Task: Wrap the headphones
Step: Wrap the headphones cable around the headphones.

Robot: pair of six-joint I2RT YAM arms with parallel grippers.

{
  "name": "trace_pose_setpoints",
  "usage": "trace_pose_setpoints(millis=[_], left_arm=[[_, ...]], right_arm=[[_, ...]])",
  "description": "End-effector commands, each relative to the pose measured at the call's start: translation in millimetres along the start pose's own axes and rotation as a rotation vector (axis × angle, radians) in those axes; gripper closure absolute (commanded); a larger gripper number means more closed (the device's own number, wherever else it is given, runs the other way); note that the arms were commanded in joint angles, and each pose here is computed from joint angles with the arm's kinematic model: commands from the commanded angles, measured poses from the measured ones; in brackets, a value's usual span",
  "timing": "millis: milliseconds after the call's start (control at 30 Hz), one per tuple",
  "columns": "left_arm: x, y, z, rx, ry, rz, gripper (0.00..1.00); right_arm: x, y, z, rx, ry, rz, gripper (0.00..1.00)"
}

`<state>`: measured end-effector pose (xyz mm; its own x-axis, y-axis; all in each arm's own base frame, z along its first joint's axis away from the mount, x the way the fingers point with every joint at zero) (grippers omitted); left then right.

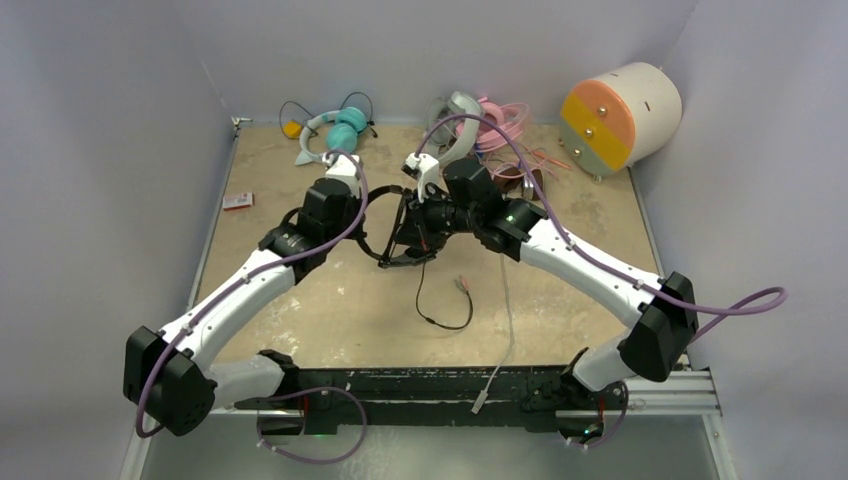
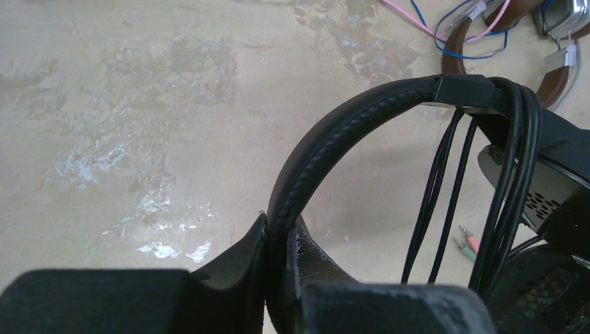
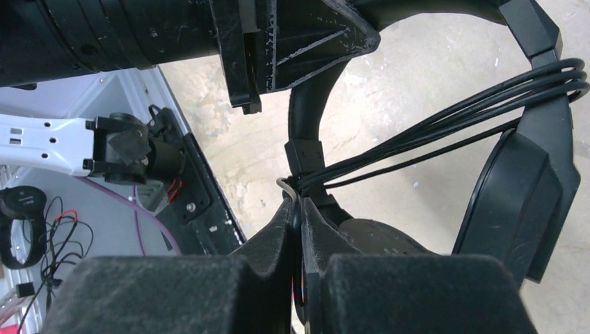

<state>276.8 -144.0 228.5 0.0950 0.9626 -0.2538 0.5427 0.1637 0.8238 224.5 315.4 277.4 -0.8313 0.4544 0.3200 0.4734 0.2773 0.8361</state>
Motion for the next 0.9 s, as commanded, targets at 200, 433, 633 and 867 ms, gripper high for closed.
trace_pose_setpoints(millis=[200, 433, 633, 867], left_arm=[[-16.2, -15.1, 10.9, 0.096, -0.052, 0.049, 1.00], [-16.0, -24.1, 10.4, 0.111, -0.045, 0.082, 1.00], [-13.2, -30.7, 11.7, 0.135, -0.014, 0.137, 1.00], [-7.9, -29.4, 9.8, 0.125, 0.062, 0.234, 1.00]], right_arm=[[-1.7, 25.8, -17.6, -0.024, -0.061, -0.038, 0.96], [-18.9, 29.7, -31.5, -0.039, -0.151, -0.010, 0.97], [-33.6, 25.9, -37.6, -0.014, -0.200, 0.037, 0.97], [-52.2, 25.7, -47.4, -0.005, -0.278, 0.041, 0.85]])
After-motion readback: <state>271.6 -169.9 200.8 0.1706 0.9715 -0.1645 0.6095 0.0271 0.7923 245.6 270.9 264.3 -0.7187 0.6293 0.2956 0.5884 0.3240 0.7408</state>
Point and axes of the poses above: each gripper's point midway between its finger pads, its own z axis out along the fingers, its own x axis along the line the jaws close on, y = z × x, the point moved 6 cm from there along -z, back along the fingers, and after that the axes turned 7 degrees about -z, right-handed, at the moved point
